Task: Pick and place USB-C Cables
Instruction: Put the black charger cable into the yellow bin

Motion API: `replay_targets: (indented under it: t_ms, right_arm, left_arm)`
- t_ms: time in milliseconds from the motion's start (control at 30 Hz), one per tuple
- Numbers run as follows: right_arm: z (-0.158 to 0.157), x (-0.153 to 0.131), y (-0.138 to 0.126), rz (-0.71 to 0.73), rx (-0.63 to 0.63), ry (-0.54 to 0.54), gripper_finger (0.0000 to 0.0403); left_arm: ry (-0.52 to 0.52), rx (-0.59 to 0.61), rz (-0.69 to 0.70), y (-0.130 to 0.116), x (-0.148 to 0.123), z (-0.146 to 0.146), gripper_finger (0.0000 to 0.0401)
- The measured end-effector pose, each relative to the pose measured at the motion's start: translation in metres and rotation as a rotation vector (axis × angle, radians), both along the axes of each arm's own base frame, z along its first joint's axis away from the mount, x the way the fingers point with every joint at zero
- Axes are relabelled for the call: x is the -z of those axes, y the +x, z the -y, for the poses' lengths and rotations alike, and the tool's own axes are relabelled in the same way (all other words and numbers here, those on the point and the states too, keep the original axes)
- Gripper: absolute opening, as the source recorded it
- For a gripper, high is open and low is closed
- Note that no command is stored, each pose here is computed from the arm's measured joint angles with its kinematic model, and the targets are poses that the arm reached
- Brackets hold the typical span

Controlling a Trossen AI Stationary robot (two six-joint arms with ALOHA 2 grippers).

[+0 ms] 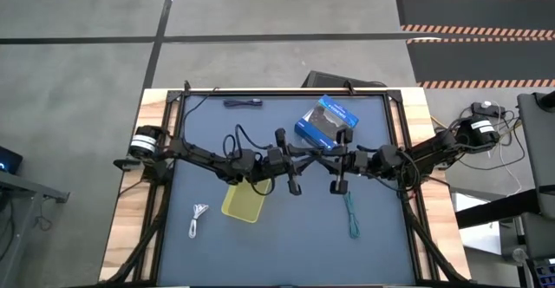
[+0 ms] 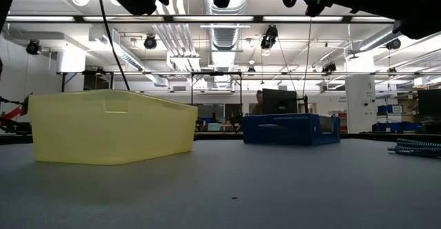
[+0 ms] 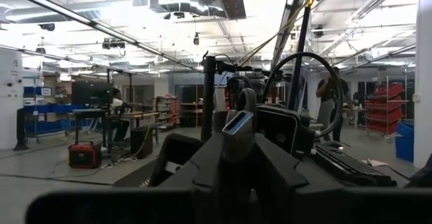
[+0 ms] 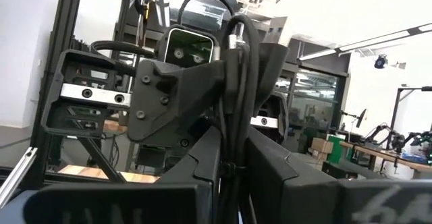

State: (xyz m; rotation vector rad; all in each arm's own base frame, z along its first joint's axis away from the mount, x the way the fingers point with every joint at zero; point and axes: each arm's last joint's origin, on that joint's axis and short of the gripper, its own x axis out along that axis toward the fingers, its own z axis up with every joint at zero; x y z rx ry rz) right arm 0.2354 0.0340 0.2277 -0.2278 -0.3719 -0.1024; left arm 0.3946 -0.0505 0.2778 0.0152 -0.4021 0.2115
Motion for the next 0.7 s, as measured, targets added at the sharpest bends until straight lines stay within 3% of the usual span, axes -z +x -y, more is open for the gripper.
replay_targets:
  t_ms: [467, 700]
  right_arm:
    - [0.001, -0.004, -0.003, -0.001, 0.019, 0.028, 0.0163]
    - [0.003, -0.013, -0.011, -0.036, 0.030, 0.053, 0.0189]
  left_arm:
    - [-0.007, -0.019, -0.028, -0.001, 0.004, -0.001, 0.0038]
    - [-0.034, -0.135, -0.197, -0.010, -0.007, 0.002, 0.0039]
